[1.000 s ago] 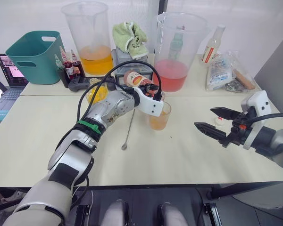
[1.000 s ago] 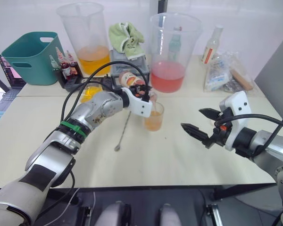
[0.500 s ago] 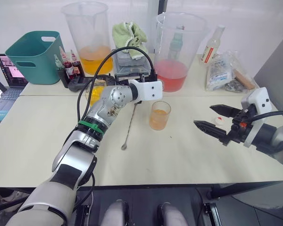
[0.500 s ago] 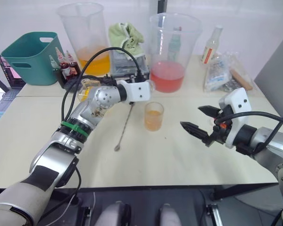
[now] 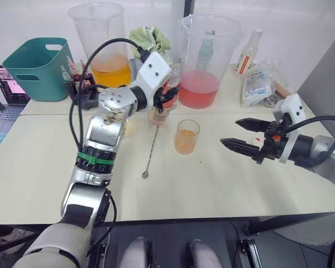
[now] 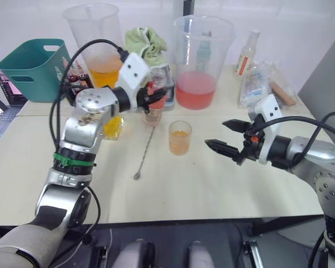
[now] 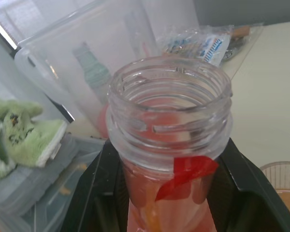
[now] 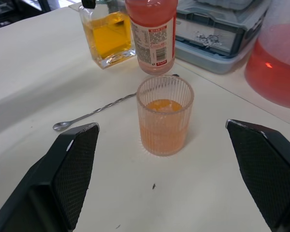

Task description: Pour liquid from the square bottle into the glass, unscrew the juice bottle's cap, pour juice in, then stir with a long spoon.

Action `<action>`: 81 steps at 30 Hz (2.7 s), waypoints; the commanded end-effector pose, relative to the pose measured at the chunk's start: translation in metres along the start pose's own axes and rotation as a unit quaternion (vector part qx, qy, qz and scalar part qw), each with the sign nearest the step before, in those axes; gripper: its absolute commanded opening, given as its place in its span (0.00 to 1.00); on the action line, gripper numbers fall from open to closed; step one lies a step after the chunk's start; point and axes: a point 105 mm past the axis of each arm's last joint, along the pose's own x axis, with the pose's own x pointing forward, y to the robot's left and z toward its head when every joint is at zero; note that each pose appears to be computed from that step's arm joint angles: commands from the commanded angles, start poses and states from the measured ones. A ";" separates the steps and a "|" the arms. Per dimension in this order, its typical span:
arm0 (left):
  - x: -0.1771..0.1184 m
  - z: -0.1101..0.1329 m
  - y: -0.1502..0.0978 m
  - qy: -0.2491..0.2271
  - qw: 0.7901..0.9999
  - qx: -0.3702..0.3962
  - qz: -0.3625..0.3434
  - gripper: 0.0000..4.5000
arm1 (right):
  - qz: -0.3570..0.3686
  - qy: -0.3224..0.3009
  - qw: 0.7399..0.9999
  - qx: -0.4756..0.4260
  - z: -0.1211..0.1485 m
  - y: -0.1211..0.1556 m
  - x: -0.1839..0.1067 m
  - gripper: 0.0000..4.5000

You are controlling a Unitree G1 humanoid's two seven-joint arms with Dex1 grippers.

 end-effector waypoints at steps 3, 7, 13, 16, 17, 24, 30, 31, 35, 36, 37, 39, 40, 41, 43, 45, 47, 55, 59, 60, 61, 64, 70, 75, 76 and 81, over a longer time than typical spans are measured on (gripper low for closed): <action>-0.038 0.030 0.003 -0.053 0.998 -0.044 0.002 0.35 | 0.041 -0.003 0.999 -0.030 0.012 -0.002 0.005 0.99; -0.060 0.025 -0.002 -0.039 0.997 -0.068 -0.004 0.35 | 0.083 0.008 0.996 -0.032 0.011 0.000 0.010 0.99; -0.099 0.008 0.012 0.009 0.994 -0.089 0.056 0.35 | 0.137 0.015 0.990 -0.030 0.012 0.000 0.019 0.99; -0.122 0.000 0.023 0.026 0.990 -0.106 0.087 0.35 | 0.162 0.019 0.986 -0.031 0.011 0.001 0.025 0.99; -0.135 -0.005 0.028 0.037 0.989 -0.105 0.100 0.35 | 0.175 0.020 0.984 -0.032 0.011 0.002 0.028 0.99; -0.199 -0.015 0.071 0.062 0.971 -0.122 0.194 0.35 | 0.201 0.013 0.978 -0.047 0.019 0.004 0.041 0.99; -0.220 -0.014 0.120 0.007 0.945 -0.131 0.299 0.35 | 0.195 0.009 0.980 -0.047 0.020 0.004 0.042 0.99; -0.219 -0.018 0.125 0.012 0.944 -0.122 0.307 0.35 | 0.193 0.008 0.980 -0.047 0.020 0.005 0.041 0.99; -0.211 -0.025 0.148 0.018 0.936 -0.102 0.337 0.35 | 0.181 0.006 0.982 -0.045 0.021 0.003 0.036 0.99; -0.207 -0.024 0.154 0.014 0.934 -0.105 0.342 0.35 | 0.177 0.006 0.983 -0.045 0.021 0.003 0.034 0.99; -0.203 -0.025 0.159 0.012 0.933 -0.107 0.344 0.35 | 0.173 0.006 0.984 -0.044 0.021 0.003 0.033 0.99; -0.195 -0.032 0.168 0.024 0.931 -0.102 0.349 0.35 | 0.165 0.005 0.985 -0.042 0.021 0.003 0.030 0.99; -0.192 -0.038 0.172 0.037 0.930 -0.100 0.352 0.35 | 0.159 0.005 0.986 -0.043 0.020 0.003 0.029 0.99; -0.188 -0.043 0.176 0.047 0.928 -0.099 0.356 0.35 | 0.153 0.005 0.987 -0.043 0.020 0.003 0.027 0.99; -0.184 -0.047 0.184 0.051 0.924 -0.102 0.365 0.35 | 0.145 0.004 0.989 -0.040 0.021 0.003 0.025 0.99; -0.177 -0.050 0.188 0.049 0.924 -0.106 0.364 0.35 | 0.140 0.006 0.989 -0.039 0.019 0.004 0.023 0.99; -0.170 -0.054 0.190 0.051 0.925 -0.110 0.361 0.35 | 0.134 0.007 0.990 -0.035 0.018 0.005 0.020 0.99; -0.157 -0.072 0.193 0.064 0.922 -0.120 0.361 0.35 | 0.115 0.009 0.993 -0.027 0.018 0.004 0.013 0.99; -0.157 -0.077 0.190 0.057 0.926 -0.118 0.354 0.35 | 0.111 0.011 0.993 -0.027 0.017 0.004 0.011 0.99; -0.158 -0.078 0.188 0.054 0.926 -0.120 0.353 0.35 | 0.109 0.011 0.994 -0.026 0.017 0.004 0.011 0.99; -0.158 -0.081 0.186 0.052 0.927 -0.122 0.350 0.35 | 0.109 0.011 0.994 -0.027 0.016 0.005 0.011 0.99; -0.160 -0.091 0.179 0.060 0.929 -0.123 0.344 0.35 | 0.109 0.010 0.994 -0.026 0.017 0.005 0.012 0.99; -0.169 -0.098 0.178 0.065 0.924 -0.125 0.355 0.35 | 0.110 0.011 0.994 -0.027 0.017 0.005 0.013 0.99; -0.173 -0.093 0.180 0.055 0.922 -0.127 0.360 0.70 | 0.109 0.012 0.994 -0.029 0.018 0.003 0.013 1.00; -0.173 -0.093 0.180 0.055 0.922 -0.127 0.361 0.77 | 0.110 0.012 0.993 -0.029 0.018 0.003 0.013 1.00; -0.174 -0.084 0.181 0.044 0.922 -0.121 0.364 1.00 | 0.110 0.012 0.993 -0.030 0.017 0.003 0.015 1.00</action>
